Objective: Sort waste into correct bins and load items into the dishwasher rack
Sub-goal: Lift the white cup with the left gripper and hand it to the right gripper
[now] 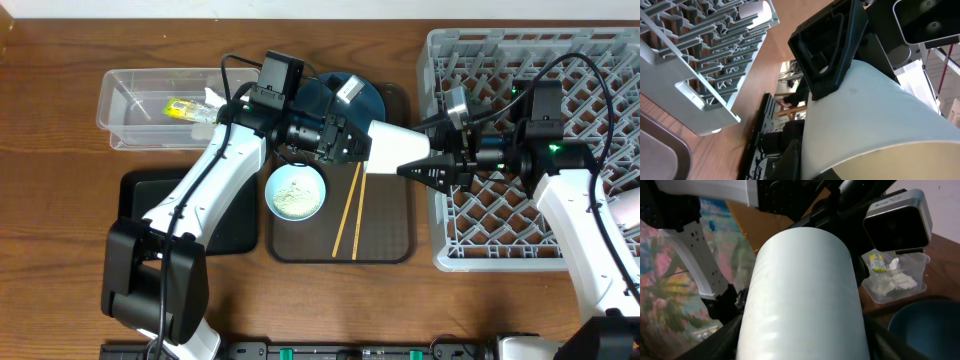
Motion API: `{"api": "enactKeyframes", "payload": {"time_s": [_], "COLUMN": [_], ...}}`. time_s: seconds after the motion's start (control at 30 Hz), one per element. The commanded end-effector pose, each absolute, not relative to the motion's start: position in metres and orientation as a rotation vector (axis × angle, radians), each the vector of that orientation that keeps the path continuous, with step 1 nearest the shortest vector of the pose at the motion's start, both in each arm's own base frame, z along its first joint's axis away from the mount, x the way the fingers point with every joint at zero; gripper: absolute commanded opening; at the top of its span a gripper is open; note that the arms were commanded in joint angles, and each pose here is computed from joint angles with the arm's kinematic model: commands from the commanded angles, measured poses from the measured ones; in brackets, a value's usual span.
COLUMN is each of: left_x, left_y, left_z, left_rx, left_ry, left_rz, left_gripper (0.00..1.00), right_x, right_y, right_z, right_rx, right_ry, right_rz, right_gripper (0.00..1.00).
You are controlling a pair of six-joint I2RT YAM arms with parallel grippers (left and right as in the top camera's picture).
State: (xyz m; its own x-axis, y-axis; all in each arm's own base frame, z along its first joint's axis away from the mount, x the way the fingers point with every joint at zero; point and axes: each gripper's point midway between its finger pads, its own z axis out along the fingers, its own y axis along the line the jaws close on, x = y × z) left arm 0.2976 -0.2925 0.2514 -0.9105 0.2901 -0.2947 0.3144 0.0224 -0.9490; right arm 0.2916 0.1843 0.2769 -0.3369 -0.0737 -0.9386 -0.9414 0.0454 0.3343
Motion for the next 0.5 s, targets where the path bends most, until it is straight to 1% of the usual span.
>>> {"api": "enactKeyframes", "payload": {"time_s": [0.0,0.07,0.17,0.23,0.27,0.33,0.37,0.4,0.47], "left_x": [0.297,0.297,0.298,0.303,0.308,0.318,0.324,0.33,0.342], "left_y": [-0.293,-0.293,-0.293,-0.293,-0.293,-0.292,-0.289,-0.285,-0.268], "left_z": [0.253,0.254,0.252,0.244,0.238,0.224,0.215,0.205,0.179], "left_rx": [0.68,0.68,0.675,0.651,0.63,0.578,0.541,0.495,0.372], "left_ry": [2.21,2.21,2.218,2.254,2.283,2.351,2.394,2.446,2.577], "left_rz": [-2.107,-2.107,-2.092,-2.027,-1.971,-1.848,-1.773,-1.689,-1.473], "left_gripper": [0.08,0.08,0.17,0.26,0.36,0.41,0.47,0.5,0.55], "right_x": [0.285,0.285,0.285,0.286,0.289,0.297,0.306,0.313,0.33], "right_y": [0.187,0.187,0.187,0.187,0.187,0.185,0.182,0.177,0.159], "right_z": [0.283,0.282,0.282,0.28,0.276,0.264,0.251,0.238,0.207], "right_rx": [-1.076,-1.074,-1.073,-1.067,-1.049,-0.996,-0.948,-0.902,-0.783], "right_ry": [1.488,1.494,1.495,1.514,1.556,1.682,1.791,1.896,2.125], "right_rz": [1.438,1.437,1.437,1.434,1.427,1.389,1.335,1.265,1.067], "right_gripper": [0.57,0.57,0.57,0.55,0.53,0.52,0.51,0.47,0.36]}}
